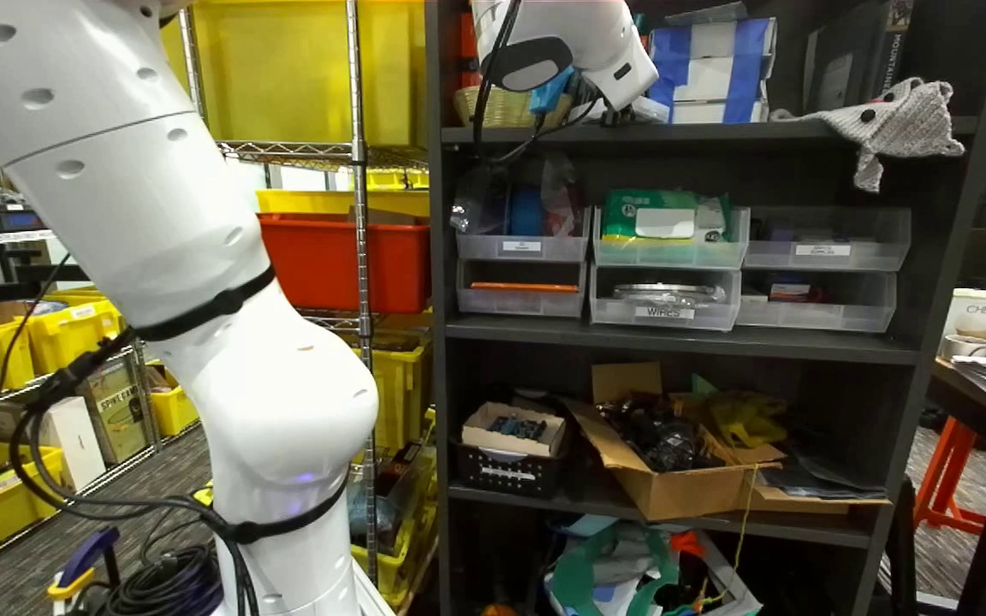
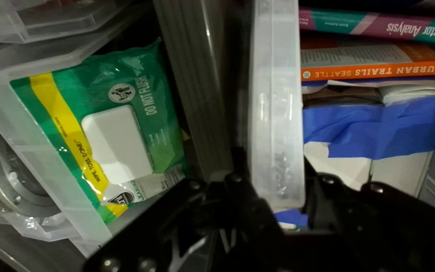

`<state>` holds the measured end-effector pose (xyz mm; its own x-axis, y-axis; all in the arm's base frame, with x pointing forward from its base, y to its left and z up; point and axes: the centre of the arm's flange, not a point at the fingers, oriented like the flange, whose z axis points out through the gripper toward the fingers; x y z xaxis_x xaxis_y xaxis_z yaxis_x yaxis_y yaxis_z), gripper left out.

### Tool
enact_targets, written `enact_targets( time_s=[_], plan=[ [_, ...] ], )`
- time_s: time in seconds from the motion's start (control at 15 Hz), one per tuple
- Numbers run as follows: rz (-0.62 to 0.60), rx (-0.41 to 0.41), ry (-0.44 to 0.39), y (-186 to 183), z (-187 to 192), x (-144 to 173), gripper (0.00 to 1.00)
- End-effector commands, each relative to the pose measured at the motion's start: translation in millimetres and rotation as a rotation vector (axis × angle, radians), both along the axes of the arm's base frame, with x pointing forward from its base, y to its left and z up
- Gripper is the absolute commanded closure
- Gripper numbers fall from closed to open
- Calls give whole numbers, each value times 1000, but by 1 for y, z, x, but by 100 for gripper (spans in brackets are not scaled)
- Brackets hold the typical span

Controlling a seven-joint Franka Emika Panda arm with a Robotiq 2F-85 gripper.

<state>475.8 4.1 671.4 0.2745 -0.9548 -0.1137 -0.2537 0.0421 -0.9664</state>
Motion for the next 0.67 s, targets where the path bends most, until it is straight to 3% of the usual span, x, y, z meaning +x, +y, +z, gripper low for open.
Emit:
enact_targets(
  time_s=[0.0,0.6],
  plan=[
    [-17,8,-21,2,0,5,93],
    [0,116,-77,-11,20,-15,93]
  ],
)
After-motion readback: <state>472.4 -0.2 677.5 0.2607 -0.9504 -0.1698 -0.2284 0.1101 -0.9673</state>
